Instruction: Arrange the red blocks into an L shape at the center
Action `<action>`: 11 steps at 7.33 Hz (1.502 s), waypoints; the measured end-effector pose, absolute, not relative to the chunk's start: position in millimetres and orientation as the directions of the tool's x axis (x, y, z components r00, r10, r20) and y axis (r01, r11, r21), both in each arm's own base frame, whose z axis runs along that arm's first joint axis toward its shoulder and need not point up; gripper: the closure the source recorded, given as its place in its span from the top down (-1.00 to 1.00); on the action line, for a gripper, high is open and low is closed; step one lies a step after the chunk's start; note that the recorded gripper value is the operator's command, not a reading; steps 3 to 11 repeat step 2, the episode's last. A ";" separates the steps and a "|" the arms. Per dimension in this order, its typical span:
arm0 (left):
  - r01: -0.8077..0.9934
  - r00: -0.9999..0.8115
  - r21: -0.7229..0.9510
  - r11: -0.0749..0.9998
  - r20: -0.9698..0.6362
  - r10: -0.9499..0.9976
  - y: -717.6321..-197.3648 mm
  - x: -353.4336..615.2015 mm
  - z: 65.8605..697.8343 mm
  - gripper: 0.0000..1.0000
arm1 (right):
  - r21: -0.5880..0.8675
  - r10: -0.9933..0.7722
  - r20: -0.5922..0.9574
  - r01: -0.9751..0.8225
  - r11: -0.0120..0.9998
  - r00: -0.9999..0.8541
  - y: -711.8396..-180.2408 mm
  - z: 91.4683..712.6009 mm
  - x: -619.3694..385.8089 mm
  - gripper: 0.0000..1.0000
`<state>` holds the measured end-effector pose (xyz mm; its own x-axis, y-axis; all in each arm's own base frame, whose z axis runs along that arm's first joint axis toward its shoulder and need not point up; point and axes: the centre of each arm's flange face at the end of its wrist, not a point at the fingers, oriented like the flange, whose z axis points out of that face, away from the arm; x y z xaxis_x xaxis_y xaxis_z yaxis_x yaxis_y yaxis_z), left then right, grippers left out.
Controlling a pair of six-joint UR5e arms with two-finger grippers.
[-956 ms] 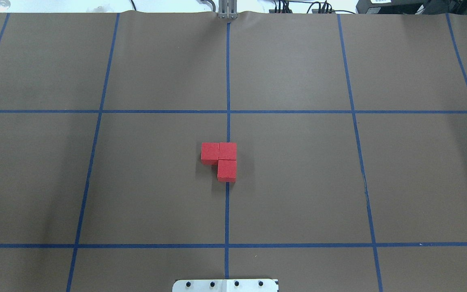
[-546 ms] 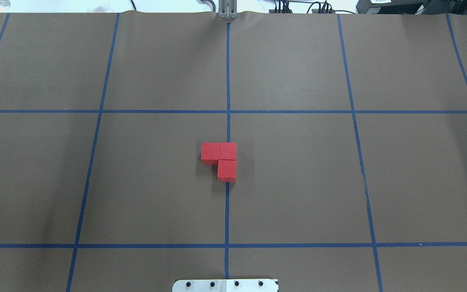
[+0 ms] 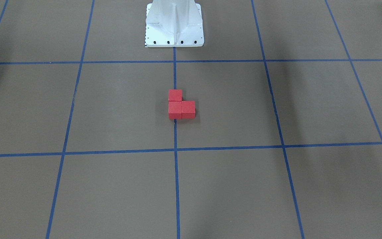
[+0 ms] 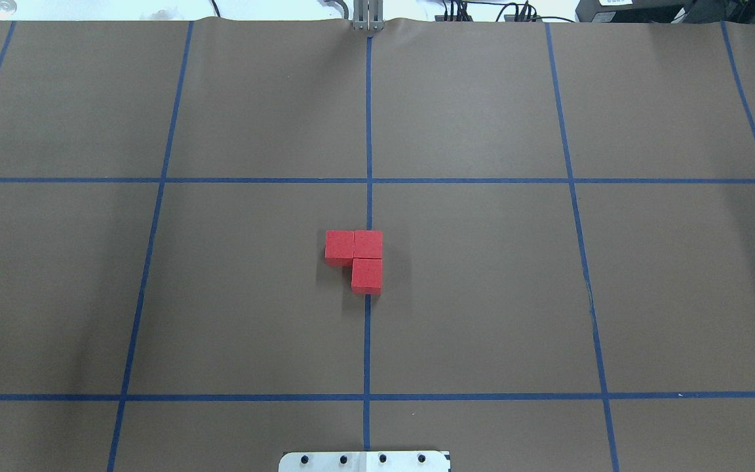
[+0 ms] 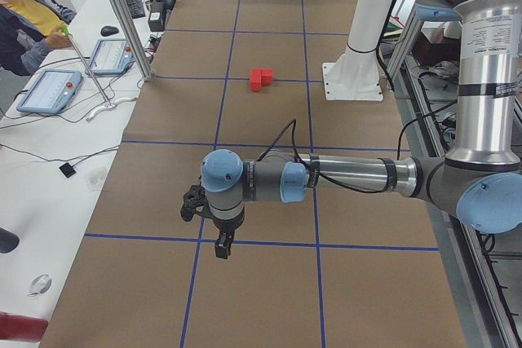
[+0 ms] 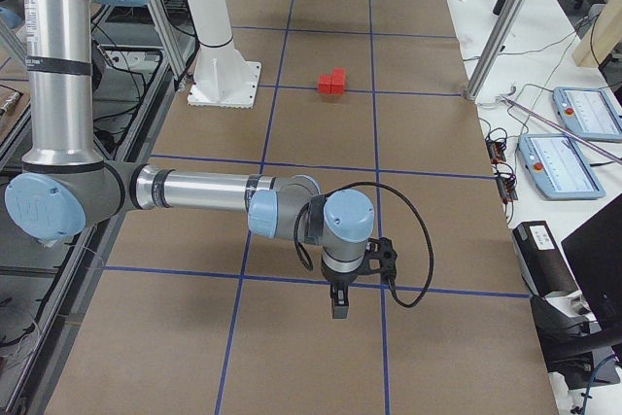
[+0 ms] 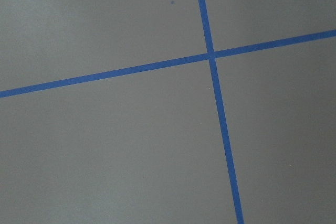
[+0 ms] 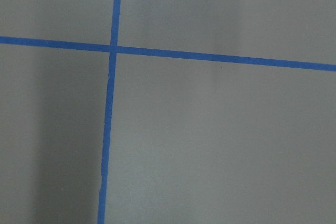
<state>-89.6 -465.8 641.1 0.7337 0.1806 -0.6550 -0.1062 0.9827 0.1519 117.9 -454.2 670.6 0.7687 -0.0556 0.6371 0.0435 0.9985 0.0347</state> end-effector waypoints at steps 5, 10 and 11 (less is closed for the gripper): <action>-0.104 0.735 0.169 0.980 -0.651 0.190 -467.3 -89.7 640.3 1.00 | 0.025 -0.045 0.639 0.038 0.999 0.768 -452.9 673.3 117.7 1.00; -0.104 0.735 0.169 0.980 -0.651 0.190 -467.3 -89.7 640.3 1.00 | 0.025 -0.045 0.639 0.038 0.999 0.768 -452.9 673.3 117.7 1.00; -0.104 0.735 0.169 0.980 -0.651 0.190 -467.3 -89.7 640.3 1.00 | 0.025 -0.045 0.639 0.038 0.999 0.768 -452.9 673.3 117.7 1.00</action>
